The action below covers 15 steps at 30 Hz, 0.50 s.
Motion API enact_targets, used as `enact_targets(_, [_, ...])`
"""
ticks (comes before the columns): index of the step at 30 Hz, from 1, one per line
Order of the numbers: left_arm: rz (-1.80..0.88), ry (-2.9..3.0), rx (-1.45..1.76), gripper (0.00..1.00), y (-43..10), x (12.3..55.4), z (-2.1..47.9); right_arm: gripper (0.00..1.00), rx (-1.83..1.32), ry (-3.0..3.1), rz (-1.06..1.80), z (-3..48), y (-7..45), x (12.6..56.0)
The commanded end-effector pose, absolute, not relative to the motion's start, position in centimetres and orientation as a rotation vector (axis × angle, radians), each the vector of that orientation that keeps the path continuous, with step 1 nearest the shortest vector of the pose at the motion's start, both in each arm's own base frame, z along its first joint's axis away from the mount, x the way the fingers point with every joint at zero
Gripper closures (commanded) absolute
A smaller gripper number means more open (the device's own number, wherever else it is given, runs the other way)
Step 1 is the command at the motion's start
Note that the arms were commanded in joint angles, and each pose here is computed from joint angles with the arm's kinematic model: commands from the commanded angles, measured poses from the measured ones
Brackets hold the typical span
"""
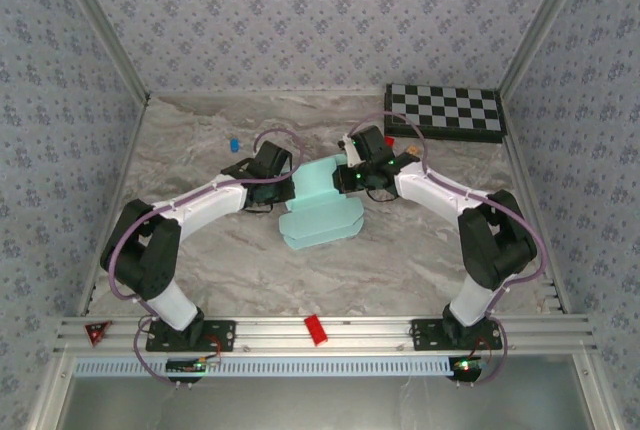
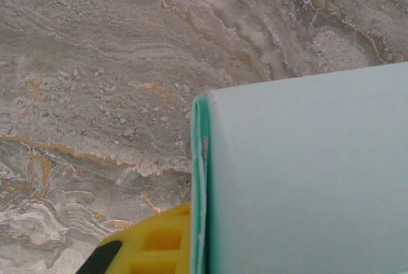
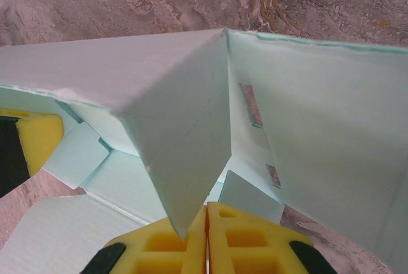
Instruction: Fold the paper box
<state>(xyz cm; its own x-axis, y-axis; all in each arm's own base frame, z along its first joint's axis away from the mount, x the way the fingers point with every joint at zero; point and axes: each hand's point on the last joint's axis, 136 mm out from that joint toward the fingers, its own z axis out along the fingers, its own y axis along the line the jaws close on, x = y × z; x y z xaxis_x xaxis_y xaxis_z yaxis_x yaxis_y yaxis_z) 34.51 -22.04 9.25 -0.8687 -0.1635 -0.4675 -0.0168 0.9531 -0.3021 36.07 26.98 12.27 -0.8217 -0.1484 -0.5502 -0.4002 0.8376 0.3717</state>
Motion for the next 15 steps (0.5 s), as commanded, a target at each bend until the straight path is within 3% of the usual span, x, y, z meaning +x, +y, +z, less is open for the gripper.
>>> enact_targets(1, [-0.478, 2.547, -0.132, 1.00, -23.2, 35.2, 10.6, 0.90, -0.446, 2.477, 0.650, 13.0, 27.0, 35.6])
enact_targets(5, [-0.460, 2.549, -0.133, 1.00, -23.0, 35.2, 10.5, 0.89, -0.447, 2.430, 0.584, 14.2, 26.0, 35.6])
enact_targets(12, [-0.434, 2.532, -0.121, 1.00, -22.6, 35.2, 11.0, 0.73, -0.467, 2.341, 0.504, 17.0, 23.9, 35.5])
enact_targets(15, [-0.423, 2.527, -0.116, 1.00, -22.3, 35.2, 11.1, 0.72, -0.426, 2.321, 0.433, 17.9, 22.2, 35.7])
